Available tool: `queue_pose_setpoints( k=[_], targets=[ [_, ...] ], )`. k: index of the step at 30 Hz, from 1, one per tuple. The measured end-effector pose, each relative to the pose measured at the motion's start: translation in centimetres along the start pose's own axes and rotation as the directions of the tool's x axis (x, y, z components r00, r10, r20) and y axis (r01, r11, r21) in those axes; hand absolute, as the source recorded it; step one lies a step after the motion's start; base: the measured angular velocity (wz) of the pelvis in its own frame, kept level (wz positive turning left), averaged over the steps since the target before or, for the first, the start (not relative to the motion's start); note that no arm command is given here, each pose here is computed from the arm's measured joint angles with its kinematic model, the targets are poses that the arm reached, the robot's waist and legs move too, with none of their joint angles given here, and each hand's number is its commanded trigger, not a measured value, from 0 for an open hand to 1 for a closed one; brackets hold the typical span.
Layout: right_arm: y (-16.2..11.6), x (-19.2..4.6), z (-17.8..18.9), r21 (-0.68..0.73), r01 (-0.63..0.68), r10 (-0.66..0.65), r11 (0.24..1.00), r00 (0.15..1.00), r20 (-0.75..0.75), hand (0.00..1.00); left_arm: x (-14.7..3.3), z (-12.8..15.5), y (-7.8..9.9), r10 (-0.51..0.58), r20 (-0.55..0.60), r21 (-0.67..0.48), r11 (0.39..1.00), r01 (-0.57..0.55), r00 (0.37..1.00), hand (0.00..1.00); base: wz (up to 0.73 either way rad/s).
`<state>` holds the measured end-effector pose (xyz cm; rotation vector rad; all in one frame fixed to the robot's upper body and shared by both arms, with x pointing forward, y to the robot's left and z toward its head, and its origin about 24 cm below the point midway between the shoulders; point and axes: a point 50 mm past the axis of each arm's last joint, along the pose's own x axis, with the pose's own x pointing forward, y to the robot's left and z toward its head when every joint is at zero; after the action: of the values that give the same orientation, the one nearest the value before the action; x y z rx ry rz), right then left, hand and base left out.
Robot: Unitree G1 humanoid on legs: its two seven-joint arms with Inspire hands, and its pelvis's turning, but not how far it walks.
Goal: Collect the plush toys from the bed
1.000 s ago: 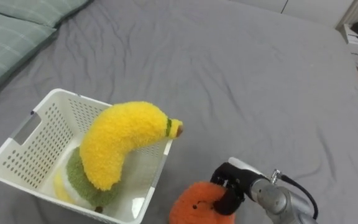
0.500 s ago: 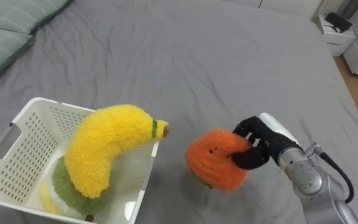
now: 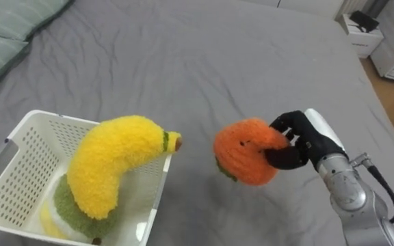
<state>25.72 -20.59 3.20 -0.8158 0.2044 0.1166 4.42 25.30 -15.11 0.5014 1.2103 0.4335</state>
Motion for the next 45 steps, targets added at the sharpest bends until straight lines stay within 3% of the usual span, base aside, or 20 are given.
queue_pose_setpoints(
  k=[7,16,26,38,40,43,44,45],
  targets=[
    [-3.0,-0.2,4.2,0.039,0.16,-0.165,0.986,0.97,0.18,1.0,0.0,-0.1,0.0,-0.005,-0.002,-0.001,1.0,0.005,1.0,0.0,0.0],
    [-4.2,-0.1,8.7,0.045,0.224,-0.225,0.974,0.91,0.347,1.0,0.1,0.4,-0.2,-0.009,0.021,0.006,1.0,0.009,1.0,0.0,0.0],
    [-2.4,-0.5,12.5,0.057,0.155,-0.163,0.986,0.86,0.483,1.0,0.4,1.3,-0.4,-0.017,0.035,0.025,1.0,0.016,0.999,0.0,0.01],
    [0.6,-0.9,16.5,-0.042,0.018,0.012,0.999,0.788,0.616,1.0,0.8,2.1,-0.1,-0.02,0.05,0.094,0.995,0.016,0.999,0.0,0.07],
    [1.8,-1.2,17.1,-0.079,-0.04,0.081,0.996,0.772,0.63,0.89,0.9,2.7,0.1,-0.019,0.071,0.105,0.994,0.012,0.997,0.0,0.0],
    [2.9,-1.5,17.5,-0.108,-0.085,0.134,0.991,0.756,0.64,0.48,1.0,3.3,0.2,-0.016,0.085,0.102,0.995,0.007,0.996,0.0,0.17],
    [3.0,-1.5,17.6,-0.104,-0.09,0.136,0.99,0.755,0.641,0.15,1.0,3.4,0.2,-0.018,0.089,0.102,0.995,0.009,0.996,0.0,0.19],
    [3.1,-1.4,17.7,-0.095,-0.099,0.137,0.991,0.756,0.641,0.07,1.0,3.5,0.1,-0.03,0.095,0.111,0.994,0.02,0.995,0.0,0.11]
  ],
)
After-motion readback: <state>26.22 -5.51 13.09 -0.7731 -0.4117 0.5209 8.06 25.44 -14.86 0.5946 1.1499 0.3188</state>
